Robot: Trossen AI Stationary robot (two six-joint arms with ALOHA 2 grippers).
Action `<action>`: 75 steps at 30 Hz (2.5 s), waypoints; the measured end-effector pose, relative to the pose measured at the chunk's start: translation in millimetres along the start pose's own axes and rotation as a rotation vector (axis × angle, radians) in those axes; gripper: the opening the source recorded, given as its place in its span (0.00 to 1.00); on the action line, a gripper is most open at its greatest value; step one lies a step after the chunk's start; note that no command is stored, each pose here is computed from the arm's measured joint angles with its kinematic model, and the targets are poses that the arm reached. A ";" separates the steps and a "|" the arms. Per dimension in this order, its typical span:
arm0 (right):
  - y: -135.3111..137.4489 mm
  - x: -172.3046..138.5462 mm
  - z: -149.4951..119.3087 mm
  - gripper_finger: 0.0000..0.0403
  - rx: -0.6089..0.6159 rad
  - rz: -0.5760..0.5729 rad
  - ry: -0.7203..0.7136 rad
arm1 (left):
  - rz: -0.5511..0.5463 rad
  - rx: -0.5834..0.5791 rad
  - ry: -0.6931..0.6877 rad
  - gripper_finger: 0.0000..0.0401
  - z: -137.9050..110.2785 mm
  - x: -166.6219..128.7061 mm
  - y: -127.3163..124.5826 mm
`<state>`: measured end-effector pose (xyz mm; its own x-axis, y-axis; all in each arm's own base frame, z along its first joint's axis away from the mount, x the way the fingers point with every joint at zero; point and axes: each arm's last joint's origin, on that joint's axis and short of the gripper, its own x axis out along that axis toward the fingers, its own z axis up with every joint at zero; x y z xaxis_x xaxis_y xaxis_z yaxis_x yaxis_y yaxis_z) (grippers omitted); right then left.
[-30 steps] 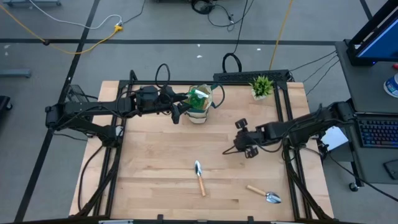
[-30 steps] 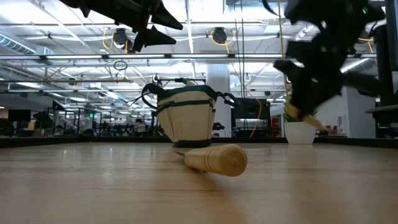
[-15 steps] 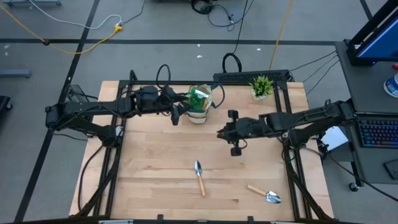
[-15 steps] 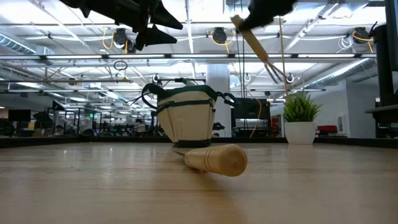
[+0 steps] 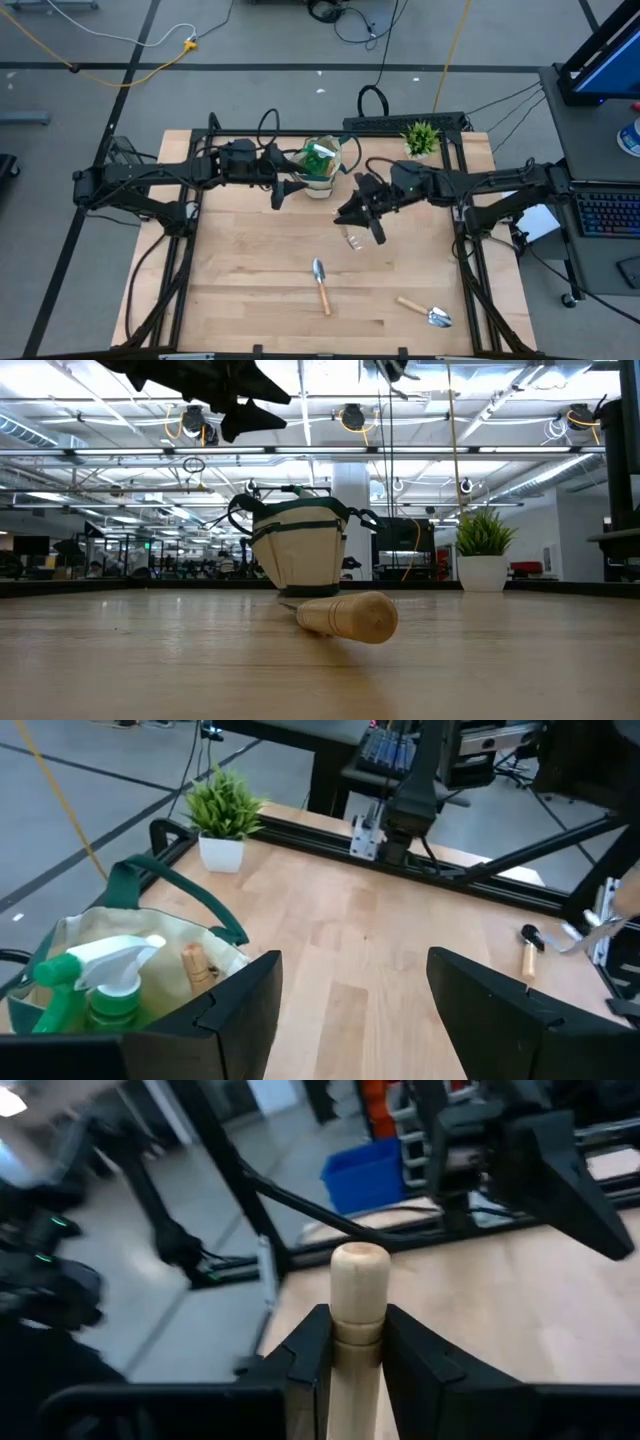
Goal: Pick & Place Garden tools in Gardening bag
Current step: Put the brown hand rake into the gardening bag
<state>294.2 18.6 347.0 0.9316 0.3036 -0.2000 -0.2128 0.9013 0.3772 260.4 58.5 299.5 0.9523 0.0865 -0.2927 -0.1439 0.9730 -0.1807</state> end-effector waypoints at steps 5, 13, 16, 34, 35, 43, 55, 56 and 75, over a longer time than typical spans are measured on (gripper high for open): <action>0.9 -2.5 10.7 0.15 0.048 0.141 -0.057 | -0.027 0.009 0.004 0.64 -0.1 0.0 -0.8; 14.1 -9.4 32.2 0.15 -0.019 0.367 -0.230 | -0.050 0.040 0.005 0.64 -0.1 0.0 -2.0; 18.6 -13.5 40.0 0.15 -0.057 0.415 -0.313 | -0.051 0.042 0.004 0.64 -0.1 0.0 -2.1; 37.9 -38.2 63.4 0.15 -0.448 0.580 -0.679 | -0.061 0.062 0.004 0.64 0.0 0.0 -2.2; 37.9 -38.2 63.4 0.15 -0.453 0.579 -0.681 | -0.061 0.062 0.004 0.64 0.0 0.0 -2.2; 37.8 -38.1 63.4 0.15 -0.444 0.579 -0.678 | -0.061 0.062 0.004 0.64 0.0 0.0 -2.2; 29.1 -38.2 70.6 0.15 -0.316 0.228 -0.863 | -0.064 0.062 -0.025 0.64 2.8 0.0 -2.6; 28.1 -38.5 71.3 0.15 -0.299 0.194 -0.880 | -0.064 0.062 -0.025 0.64 2.8 0.0 -2.6; 15.2 -53.8 80.2 0.15 -0.048 -0.376 -1.197 | -0.063 0.059 -0.024 0.64 2.7 0.1 -2.6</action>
<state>264.5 -8.8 436.1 0.6145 -0.4221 0.6665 0.1365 0.8890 0.4371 261.5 56.5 302.5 0.9653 0.0289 -0.2597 -0.0677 0.9876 -0.1419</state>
